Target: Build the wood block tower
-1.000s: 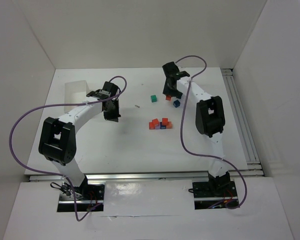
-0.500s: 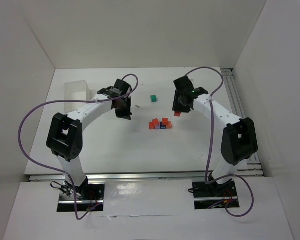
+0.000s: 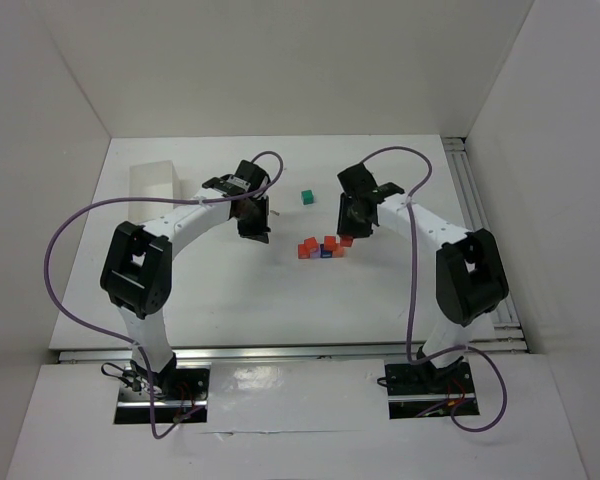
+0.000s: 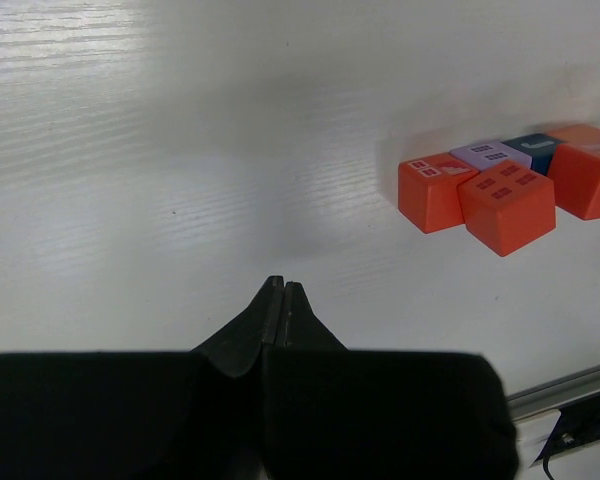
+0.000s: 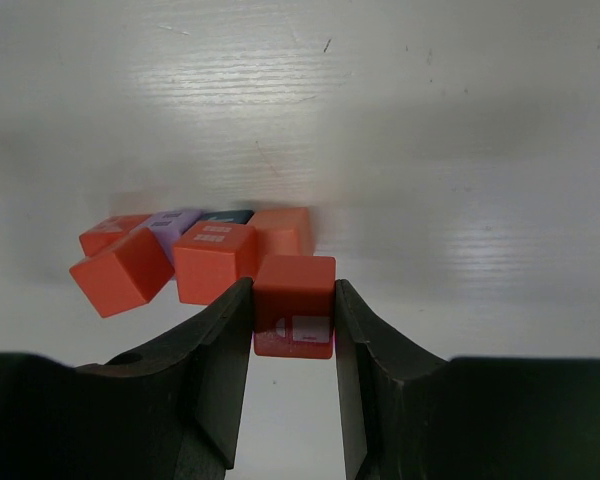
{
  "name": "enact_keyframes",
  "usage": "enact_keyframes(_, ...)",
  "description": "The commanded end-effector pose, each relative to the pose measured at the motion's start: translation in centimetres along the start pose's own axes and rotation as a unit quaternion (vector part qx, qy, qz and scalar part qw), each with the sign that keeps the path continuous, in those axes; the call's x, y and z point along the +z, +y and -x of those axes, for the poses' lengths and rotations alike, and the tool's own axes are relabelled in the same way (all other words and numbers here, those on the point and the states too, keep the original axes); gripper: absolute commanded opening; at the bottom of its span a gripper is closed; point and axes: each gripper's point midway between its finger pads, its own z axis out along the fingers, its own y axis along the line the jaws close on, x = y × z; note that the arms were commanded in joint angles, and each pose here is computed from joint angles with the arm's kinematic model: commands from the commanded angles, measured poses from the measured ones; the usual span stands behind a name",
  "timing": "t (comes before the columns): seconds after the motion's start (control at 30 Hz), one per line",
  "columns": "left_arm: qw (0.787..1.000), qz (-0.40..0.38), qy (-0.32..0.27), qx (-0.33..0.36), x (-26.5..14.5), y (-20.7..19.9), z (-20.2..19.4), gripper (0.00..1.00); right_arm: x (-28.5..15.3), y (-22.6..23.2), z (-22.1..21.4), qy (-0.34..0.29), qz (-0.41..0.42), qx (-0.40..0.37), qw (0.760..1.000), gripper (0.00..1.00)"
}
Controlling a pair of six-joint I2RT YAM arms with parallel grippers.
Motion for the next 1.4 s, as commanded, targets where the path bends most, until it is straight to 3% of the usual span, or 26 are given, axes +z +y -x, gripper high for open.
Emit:
enact_keyframes(0.0,1.0,-0.016,-0.011,0.001,-0.4,-1.1,1.0,0.0,0.8,1.4,0.0,-0.005,0.016,-0.01,1.0,0.27)
enact_keyframes(1.0,1.0,-0.006,-0.011,0.0,-0.3,-0.6,0.7,0.0,1.4,3.0,0.5,-0.01,0.013,-0.039,0.999,0.28)
enact_keyframes(1.2,1.0,-0.006,-0.011,0.0,-0.3,-0.6,0.7,0.0,1.7,2.8,0.2,-0.003,0.008,-0.041,0.999,0.41)
enact_keyframes(1.37,1.0,-0.006,-0.011,0.0,-0.3,-0.6,0.7,0.0,1.7,2.8,0.1,-0.003,0.008,-0.041,0.999,0.44)
